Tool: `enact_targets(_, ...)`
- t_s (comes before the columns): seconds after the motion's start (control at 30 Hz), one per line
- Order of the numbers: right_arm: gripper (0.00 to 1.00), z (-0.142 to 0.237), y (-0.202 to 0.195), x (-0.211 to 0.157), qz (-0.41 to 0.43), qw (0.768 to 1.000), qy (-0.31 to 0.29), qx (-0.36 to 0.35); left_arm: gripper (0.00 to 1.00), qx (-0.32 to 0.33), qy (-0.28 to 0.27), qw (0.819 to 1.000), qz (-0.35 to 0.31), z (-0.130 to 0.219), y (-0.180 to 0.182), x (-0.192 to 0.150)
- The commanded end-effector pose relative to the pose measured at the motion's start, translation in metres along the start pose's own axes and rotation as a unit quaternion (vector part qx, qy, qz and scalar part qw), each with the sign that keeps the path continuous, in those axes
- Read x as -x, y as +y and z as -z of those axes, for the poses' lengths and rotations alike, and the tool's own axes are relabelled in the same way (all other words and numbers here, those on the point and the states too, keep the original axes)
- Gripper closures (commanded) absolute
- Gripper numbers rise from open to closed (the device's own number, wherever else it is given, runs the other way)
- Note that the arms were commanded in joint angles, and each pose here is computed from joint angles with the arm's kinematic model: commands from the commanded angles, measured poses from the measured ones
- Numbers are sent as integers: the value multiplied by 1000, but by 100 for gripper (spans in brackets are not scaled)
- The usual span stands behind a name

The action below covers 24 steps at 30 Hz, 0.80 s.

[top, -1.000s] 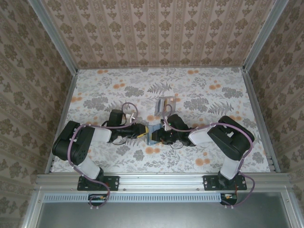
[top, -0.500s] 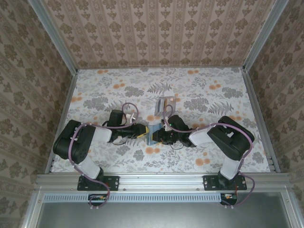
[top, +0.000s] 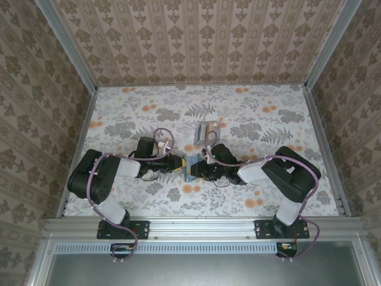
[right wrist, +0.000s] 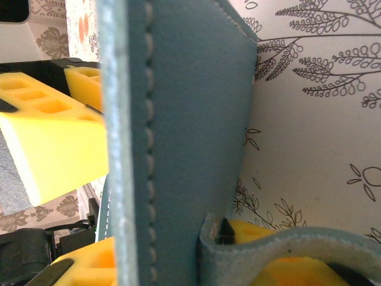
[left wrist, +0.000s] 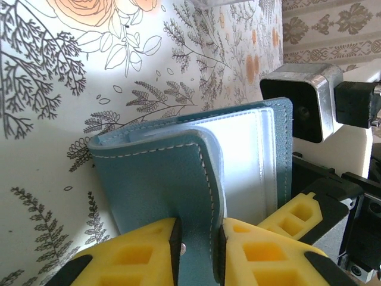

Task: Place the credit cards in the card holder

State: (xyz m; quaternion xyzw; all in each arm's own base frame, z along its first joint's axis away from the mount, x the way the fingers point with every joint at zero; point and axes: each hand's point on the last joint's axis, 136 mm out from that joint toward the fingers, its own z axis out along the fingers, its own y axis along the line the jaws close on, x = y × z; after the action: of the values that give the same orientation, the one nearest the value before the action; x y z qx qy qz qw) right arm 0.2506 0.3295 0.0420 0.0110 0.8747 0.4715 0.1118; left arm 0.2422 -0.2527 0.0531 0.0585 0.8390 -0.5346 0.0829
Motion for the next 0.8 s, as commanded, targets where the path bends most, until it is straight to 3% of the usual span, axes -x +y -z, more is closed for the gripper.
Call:
enact_targets(0.0,70,4,7,1,15,1000,-11,8,74,70,12,996,51,-1,41,-17)
enact_targets(0.17,74,5,8,2,17,1000,-13,9,71,64,8,997,49,0,38,-15)
enact_targets(0.43,75,7,16,4,27,999,-14,19,56,56,-7,998,41,3,32,-7)
enact_targets(0.77,75,13,22,5,37,999,-19,19,64,58,-3,997,43,-6,36,-5)
